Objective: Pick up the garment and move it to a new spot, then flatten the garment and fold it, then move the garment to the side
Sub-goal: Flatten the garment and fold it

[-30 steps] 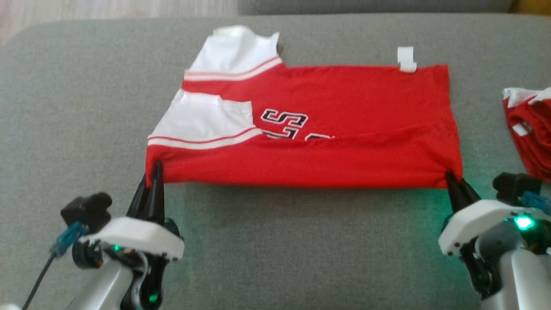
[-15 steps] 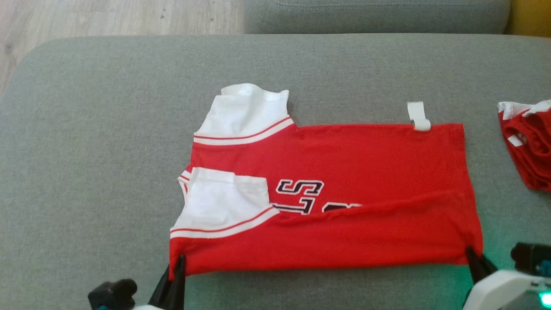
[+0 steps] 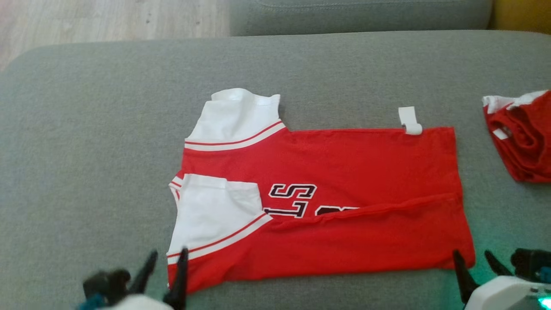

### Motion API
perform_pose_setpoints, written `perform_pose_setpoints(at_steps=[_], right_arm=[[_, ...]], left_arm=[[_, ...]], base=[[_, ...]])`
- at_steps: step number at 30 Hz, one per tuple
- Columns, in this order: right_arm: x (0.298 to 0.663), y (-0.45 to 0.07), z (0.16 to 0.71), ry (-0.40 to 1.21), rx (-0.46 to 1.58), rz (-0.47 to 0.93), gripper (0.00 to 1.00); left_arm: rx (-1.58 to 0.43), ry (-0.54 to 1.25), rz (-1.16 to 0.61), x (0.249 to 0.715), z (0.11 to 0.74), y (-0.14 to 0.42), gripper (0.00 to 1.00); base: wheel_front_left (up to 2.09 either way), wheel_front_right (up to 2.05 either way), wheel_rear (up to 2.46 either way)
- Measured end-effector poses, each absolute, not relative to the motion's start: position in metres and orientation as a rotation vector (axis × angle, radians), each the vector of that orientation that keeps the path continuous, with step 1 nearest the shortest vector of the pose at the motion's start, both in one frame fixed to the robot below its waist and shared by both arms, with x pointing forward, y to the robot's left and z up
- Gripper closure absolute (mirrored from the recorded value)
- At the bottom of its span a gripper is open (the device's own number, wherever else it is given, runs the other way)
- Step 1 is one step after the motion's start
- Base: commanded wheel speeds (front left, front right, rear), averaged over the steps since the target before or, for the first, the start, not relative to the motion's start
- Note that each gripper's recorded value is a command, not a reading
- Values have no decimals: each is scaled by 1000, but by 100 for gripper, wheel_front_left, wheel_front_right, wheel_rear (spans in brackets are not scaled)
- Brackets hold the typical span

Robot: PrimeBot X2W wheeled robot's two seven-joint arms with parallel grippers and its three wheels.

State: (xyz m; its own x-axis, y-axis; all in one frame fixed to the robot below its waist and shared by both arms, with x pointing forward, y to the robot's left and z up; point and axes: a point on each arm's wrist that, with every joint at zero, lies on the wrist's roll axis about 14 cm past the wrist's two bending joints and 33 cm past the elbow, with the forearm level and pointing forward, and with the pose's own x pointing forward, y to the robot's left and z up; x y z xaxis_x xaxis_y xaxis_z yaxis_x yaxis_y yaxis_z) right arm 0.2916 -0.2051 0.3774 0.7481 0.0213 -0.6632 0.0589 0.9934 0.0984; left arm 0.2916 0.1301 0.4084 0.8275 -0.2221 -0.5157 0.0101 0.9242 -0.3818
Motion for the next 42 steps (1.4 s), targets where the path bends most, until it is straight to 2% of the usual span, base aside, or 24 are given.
perform_pose_setpoints(at_steps=[4,12,16,21,27,36,37,38,39,40,41,42], right_arm=[[303,-211,392,660,92,-36,0],[356,-194,431,512,51,22,0],[379,-184,440,475,35,52,0],[399,-177,441,467,24,80,0],[417,-183,431,476,6,68,0],[421,-204,409,521,-9,13,0],[423,-205,409,521,-10,13,0],[425,-205,409,518,-11,14,0],[427,-204,410,515,-12,17,0],[430,-203,411,508,-13,20,0],[434,-203,413,501,-16,23,0],[438,-202,415,496,-22,27,0]], left_arm=[[-262,500,-202,331,437,139,0],[-50,304,-339,441,522,138,0],[29,311,-392,490,539,128,0],[71,473,-445,523,496,111,0],[76,716,-488,535,423,101,0],[80,836,-523,543,369,89,0],[80,840,-524,543,367,89,16],[79,840,-523,544,367,89,51],[77,840,-522,544,367,89,66],[72,839,-521,545,368,90,87],[72,839,-519,545,369,90,100],[72,836,-517,545,370,92,100]], base=[[0,0,0],[0,0,0],[0,0,0],[0,0,0],[0,0,0],[0,0,0],[0,0,0],[0,0,0],[0,0,0],[0,0,0],[0,0,0],[0,0,0]])
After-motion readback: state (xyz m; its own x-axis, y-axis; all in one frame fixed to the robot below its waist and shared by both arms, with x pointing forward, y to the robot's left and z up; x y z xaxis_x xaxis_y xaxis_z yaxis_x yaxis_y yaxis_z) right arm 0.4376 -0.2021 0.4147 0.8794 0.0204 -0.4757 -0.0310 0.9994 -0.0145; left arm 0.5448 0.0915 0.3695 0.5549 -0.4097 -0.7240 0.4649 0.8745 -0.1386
